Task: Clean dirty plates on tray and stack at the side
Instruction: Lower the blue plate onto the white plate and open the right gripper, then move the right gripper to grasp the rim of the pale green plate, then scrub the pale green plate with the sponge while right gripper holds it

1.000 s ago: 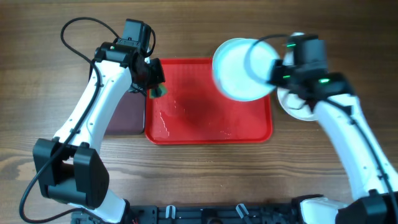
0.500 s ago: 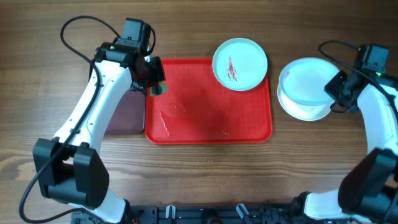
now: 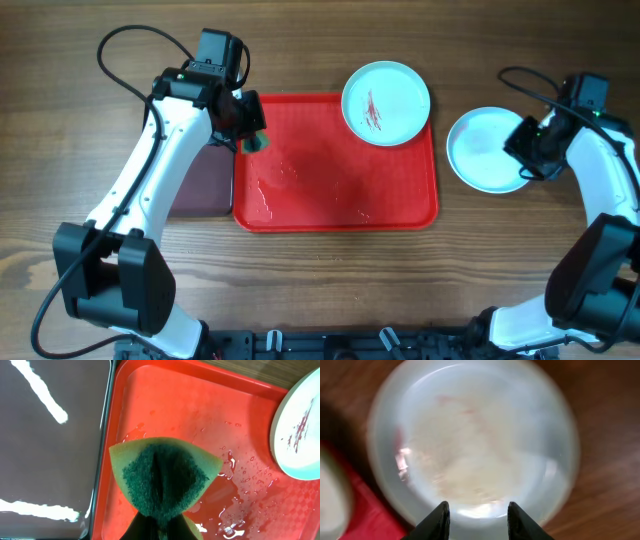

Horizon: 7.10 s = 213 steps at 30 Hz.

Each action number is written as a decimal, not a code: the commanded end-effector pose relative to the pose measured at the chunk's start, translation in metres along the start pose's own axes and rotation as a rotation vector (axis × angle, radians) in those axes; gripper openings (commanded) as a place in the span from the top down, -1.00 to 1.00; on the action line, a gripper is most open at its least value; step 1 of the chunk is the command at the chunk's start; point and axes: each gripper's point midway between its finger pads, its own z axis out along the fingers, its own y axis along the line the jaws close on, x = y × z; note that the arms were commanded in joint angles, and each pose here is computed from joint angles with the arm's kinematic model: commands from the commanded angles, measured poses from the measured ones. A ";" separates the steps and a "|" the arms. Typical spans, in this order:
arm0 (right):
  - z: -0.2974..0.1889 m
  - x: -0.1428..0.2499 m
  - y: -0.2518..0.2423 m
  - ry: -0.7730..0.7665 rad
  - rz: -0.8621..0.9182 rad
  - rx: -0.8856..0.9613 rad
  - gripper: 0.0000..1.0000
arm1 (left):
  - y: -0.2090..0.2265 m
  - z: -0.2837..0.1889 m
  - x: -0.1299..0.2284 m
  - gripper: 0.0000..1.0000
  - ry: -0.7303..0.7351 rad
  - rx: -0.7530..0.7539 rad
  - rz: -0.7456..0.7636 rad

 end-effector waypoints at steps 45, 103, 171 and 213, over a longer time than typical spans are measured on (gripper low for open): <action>0.086 0.081 0.150 0.021 -0.226 -0.092 0.91 | 0.000 0.030 -0.004 0.92 0.025 -0.003 -0.013; 0.103 0.139 0.225 0.061 -0.518 -0.261 0.40 | -0.001 0.030 -0.005 0.92 0.021 -0.001 -0.013; 0.100 0.185 0.227 0.305 -0.576 -0.416 0.91 | -0.021 0.152 0.067 0.92 0.345 0.074 0.048; 0.100 0.184 0.226 0.303 -0.570 -0.411 0.91 | 0.004 0.124 0.134 0.92 0.597 -0.098 0.206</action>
